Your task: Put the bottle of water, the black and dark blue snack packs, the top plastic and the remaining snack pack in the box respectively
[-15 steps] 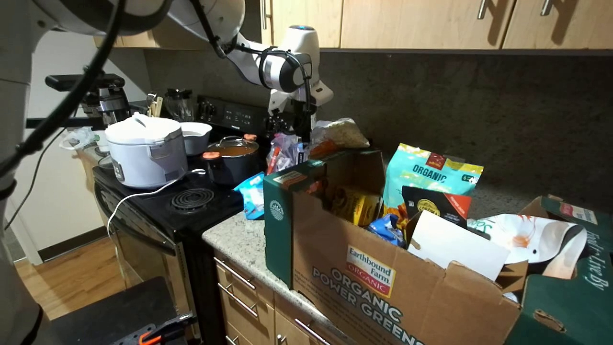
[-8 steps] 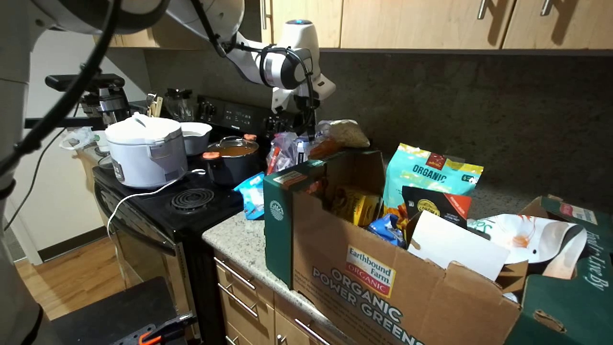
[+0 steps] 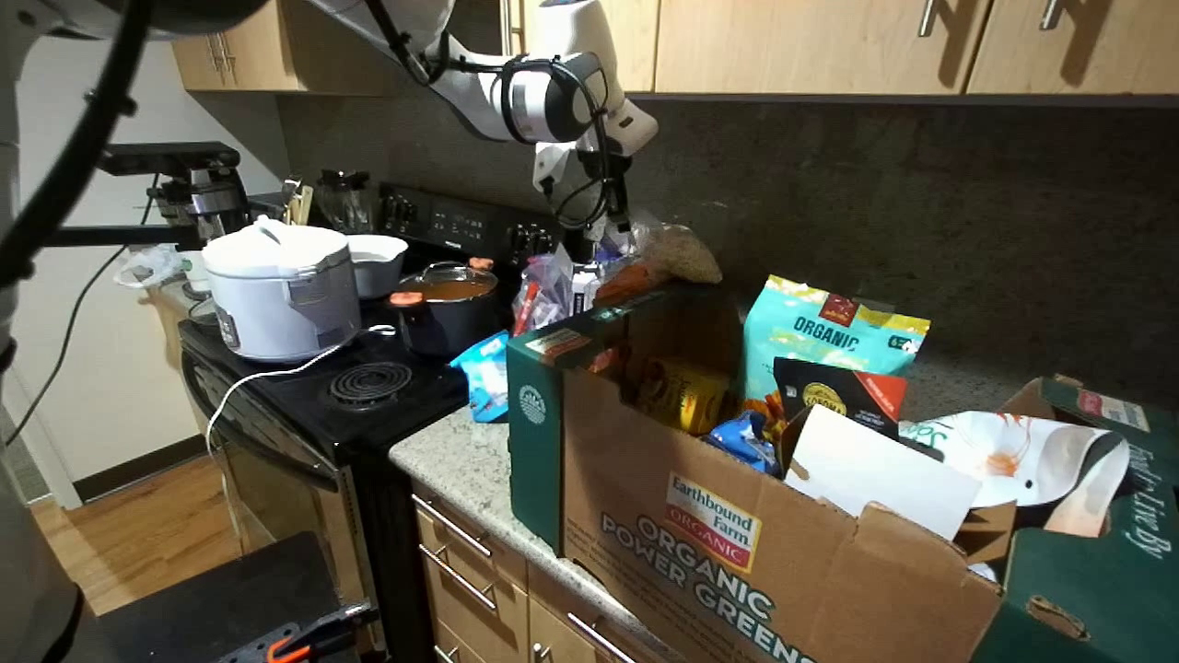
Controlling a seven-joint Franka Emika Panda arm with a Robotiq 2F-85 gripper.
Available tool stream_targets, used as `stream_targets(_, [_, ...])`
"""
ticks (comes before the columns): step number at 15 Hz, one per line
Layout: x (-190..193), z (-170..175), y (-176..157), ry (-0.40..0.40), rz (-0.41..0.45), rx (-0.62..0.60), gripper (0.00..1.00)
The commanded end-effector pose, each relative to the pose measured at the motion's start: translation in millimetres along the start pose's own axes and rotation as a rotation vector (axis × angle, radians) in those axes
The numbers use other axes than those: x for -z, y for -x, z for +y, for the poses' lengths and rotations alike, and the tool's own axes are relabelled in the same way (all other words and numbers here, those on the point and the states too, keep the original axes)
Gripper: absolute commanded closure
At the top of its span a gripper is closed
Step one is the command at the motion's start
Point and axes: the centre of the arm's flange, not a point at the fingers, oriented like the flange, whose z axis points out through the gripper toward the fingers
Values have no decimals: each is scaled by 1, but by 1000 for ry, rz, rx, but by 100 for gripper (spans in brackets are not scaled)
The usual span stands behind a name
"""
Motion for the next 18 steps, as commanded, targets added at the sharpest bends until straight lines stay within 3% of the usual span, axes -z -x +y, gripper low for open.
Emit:
stream_targets(1, [43, 9, -11, -38, 128, -70, 100])
stream_targets(9, [109, 29, -28, -70, 415, -206, 100])
stream_targets(14, [122, 52, -17, -51, 518, -259, 100])
stream_targets(18, [130, 69, -15, -17, 544, -305, 100])
